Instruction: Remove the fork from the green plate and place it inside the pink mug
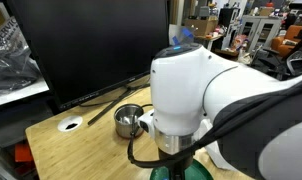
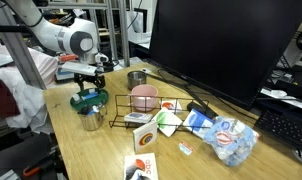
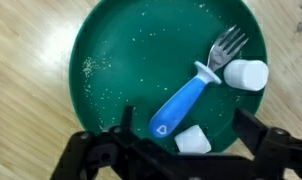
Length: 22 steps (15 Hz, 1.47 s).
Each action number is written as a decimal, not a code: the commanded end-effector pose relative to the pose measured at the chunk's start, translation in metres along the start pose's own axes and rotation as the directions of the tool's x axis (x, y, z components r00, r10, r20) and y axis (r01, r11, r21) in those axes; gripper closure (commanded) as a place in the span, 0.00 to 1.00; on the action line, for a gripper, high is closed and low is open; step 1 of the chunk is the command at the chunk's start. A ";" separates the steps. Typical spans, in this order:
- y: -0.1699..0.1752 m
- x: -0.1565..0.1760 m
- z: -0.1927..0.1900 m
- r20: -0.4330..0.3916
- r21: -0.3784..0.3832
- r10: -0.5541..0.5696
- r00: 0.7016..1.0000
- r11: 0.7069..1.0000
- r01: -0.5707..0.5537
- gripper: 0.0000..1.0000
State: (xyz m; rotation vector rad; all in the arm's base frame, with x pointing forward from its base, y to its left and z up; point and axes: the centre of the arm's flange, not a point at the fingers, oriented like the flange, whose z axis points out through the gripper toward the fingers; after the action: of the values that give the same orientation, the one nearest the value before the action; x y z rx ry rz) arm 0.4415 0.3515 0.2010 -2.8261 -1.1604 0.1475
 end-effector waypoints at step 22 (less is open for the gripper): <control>0.017 -0.015 0.021 -0.052 0.054 0.085 0.995 0.995 -0.082 0.00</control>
State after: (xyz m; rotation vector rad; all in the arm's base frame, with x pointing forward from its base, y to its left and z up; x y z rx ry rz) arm 0.4404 0.3324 0.1787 -2.8300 -1.0177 0.1411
